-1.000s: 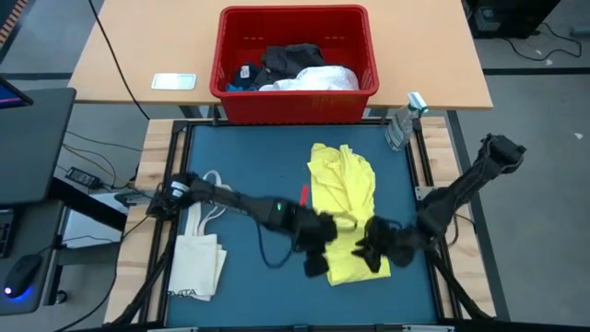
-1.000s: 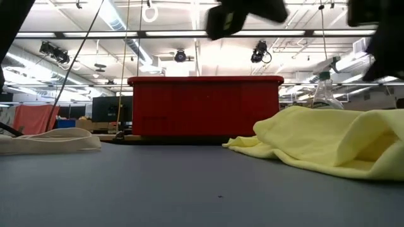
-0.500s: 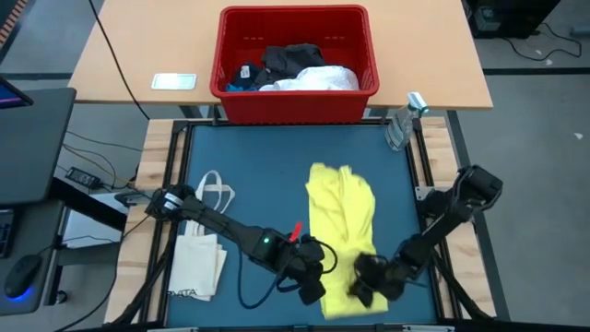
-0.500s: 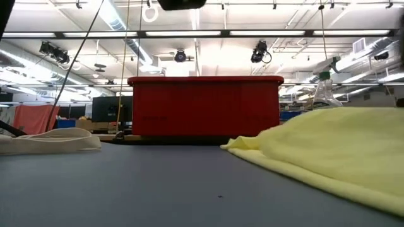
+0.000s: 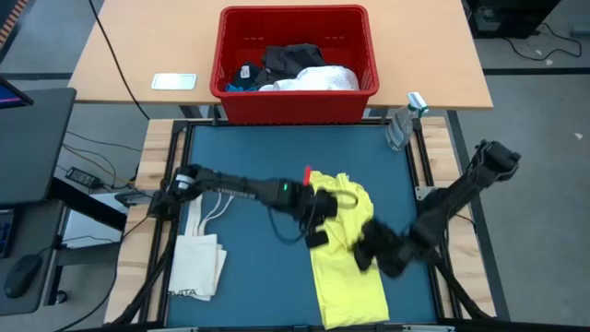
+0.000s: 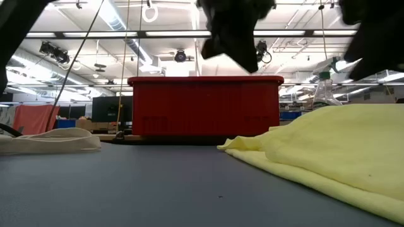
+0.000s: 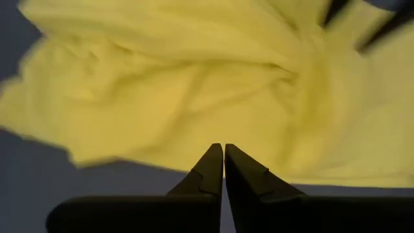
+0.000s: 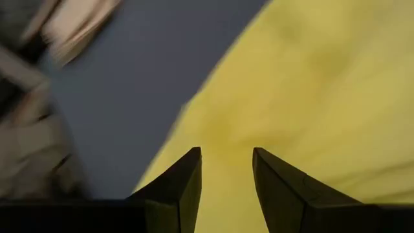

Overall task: Fold laundry
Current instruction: Fold the yellow shirt

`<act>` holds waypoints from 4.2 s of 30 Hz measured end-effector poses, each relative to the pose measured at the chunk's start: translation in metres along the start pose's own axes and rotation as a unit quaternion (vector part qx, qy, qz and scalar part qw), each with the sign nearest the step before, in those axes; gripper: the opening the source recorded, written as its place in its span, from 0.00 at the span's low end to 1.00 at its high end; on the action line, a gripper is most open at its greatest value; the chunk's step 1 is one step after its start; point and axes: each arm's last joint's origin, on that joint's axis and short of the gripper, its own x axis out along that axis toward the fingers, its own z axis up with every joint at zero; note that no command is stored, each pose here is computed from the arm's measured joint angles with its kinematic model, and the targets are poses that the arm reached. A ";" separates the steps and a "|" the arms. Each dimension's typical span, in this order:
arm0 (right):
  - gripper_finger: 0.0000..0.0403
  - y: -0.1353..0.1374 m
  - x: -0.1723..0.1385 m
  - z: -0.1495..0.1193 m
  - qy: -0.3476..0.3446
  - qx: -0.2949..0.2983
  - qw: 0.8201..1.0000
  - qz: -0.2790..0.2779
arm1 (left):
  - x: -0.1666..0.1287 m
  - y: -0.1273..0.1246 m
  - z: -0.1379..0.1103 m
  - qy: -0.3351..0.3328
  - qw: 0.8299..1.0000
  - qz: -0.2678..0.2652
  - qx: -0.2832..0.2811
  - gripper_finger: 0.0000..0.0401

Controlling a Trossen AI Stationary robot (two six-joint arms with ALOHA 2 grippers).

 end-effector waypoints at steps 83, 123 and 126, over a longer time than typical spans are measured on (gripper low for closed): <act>0.09 -0.110 0.051 0.159 0.125 -0.001 0.992 -0.010 | 0.000 0.153 -0.029 0.071 0.984 0.018 -0.165 0.32; 0.65 -0.009 -0.017 -0.017 0.172 -0.515 0.814 0.207 | -0.004 -0.159 -0.088 -0.209 0.953 -0.178 0.128 0.37; 0.67 -0.004 -0.011 -0.043 0.187 -0.510 0.817 0.194 | 0.010 -0.171 -0.096 -0.212 0.951 -0.187 0.126 0.46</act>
